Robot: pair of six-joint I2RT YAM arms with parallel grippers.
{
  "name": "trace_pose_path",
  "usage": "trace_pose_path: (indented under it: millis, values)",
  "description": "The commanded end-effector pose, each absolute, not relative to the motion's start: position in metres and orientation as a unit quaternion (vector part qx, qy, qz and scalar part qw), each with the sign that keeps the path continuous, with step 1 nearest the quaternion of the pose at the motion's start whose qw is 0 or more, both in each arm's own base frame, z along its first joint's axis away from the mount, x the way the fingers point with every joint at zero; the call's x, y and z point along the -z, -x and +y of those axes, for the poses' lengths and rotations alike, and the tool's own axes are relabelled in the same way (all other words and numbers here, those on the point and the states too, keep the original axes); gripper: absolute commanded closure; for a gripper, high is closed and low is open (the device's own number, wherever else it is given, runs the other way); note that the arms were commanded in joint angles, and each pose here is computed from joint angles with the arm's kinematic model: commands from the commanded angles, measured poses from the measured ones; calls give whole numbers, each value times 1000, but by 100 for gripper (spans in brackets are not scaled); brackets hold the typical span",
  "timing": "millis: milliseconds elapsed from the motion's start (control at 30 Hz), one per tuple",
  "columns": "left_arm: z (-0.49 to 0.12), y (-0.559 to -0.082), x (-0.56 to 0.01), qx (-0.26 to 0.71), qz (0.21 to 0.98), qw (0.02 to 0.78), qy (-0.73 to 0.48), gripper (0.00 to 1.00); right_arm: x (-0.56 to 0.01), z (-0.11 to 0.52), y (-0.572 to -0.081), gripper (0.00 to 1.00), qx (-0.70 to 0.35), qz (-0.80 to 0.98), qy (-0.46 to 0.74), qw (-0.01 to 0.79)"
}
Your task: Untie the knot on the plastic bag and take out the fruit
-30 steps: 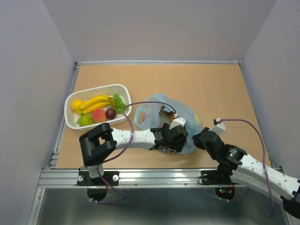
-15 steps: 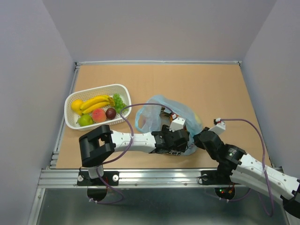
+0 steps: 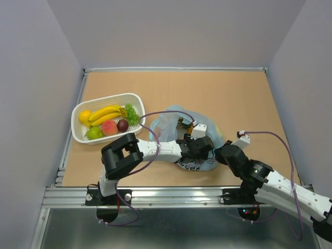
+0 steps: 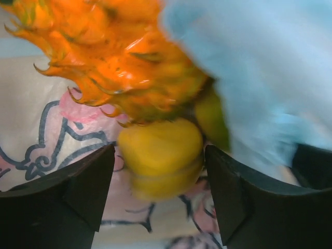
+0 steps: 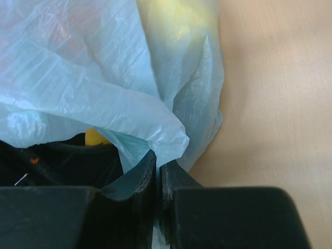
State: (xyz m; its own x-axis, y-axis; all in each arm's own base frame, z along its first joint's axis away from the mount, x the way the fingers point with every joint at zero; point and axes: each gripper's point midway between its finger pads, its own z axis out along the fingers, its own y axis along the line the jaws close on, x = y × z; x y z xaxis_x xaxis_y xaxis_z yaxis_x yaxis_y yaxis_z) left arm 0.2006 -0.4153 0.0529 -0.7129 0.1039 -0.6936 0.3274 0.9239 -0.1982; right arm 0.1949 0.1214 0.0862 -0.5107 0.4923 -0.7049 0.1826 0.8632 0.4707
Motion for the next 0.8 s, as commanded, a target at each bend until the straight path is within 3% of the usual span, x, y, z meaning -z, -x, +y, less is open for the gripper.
trace_pose_path:
  millis: [0, 133, 167, 233, 333, 600, 767]
  values:
    - [-414, -213, -64, 138, 910, 377, -102, 26, -109, 122, -203, 87, -183, 834, -210, 476]
    - [-406, -212, -60, 124, 914, 373, -105, 43, -108, 121, -203, 88, -183, 833, -212, 477]
    - [-403, -212, -62, 122, 914, 373, -105, 56, -109, 121, -203, 88, -183, 833, -212, 477]
    - [-396, -211, -69, 118, 913, 377, -102, 69, -110, 121, -203, 88, -183, 833, -212, 478]
    - [-384, -211, -101, 126, 905, 394, -97, 80, -110, 120, -204, 88, -181, 832, -211, 480]
    - [-326, -234, -251, 195, 850, 488, -34, 80, -110, 117, -206, 87, -168, 831, -213, 486]
    - [-245, -281, -264, 166, 842, 511, 46, 81, -111, 118, -206, 88, -169, 832, -209, 486]
